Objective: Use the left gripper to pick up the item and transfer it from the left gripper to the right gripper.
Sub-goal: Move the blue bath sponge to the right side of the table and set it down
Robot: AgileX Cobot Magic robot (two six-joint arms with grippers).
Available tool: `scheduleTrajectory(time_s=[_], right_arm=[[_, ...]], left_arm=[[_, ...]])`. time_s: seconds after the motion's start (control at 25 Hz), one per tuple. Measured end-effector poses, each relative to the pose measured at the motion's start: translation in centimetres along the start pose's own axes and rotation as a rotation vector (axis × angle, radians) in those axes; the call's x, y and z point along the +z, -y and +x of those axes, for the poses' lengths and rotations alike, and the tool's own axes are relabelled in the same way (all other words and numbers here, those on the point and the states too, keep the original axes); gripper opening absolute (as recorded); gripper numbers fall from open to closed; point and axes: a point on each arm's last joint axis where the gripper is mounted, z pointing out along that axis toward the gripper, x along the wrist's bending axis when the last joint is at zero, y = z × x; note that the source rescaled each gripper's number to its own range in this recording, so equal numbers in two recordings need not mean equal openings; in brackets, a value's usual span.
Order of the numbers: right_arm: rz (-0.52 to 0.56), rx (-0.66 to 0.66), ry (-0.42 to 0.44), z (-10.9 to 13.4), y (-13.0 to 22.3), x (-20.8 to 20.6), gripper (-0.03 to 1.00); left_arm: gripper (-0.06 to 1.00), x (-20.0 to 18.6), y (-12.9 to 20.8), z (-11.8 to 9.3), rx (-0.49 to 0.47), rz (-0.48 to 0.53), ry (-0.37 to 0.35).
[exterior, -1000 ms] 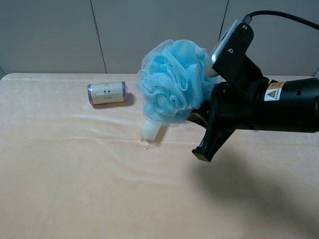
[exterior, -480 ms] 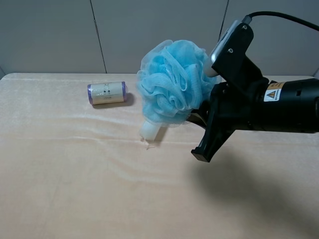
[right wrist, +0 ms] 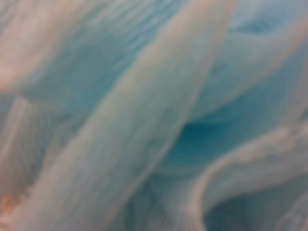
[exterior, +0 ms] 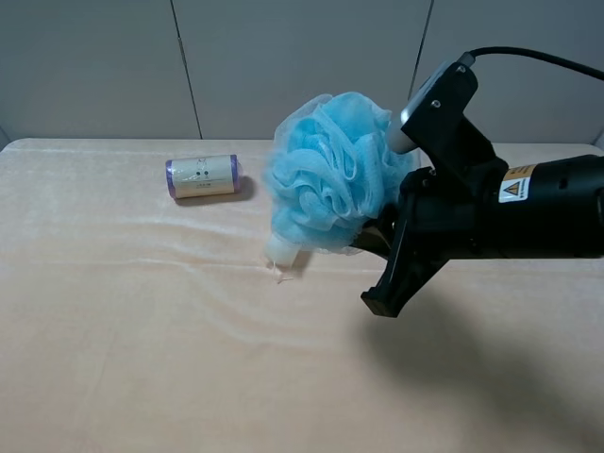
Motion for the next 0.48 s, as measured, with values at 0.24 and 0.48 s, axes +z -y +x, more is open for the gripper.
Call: scheduleTrajectory(time_s=[0.24,0.48], right_arm=[[0.05,0.103,-0.063,-0.7,-2.3,-0.8,0.0],[0.154,0.243,0.039,-4.6,-3.7,-2.4,0.0]], left_arm=[[1.0,-0.2,0.1,-0.2,-0.134,-0.009,-0.265],[1.0,-0.3,0.2,-0.3,-0.186,-0.013,-0.368]])
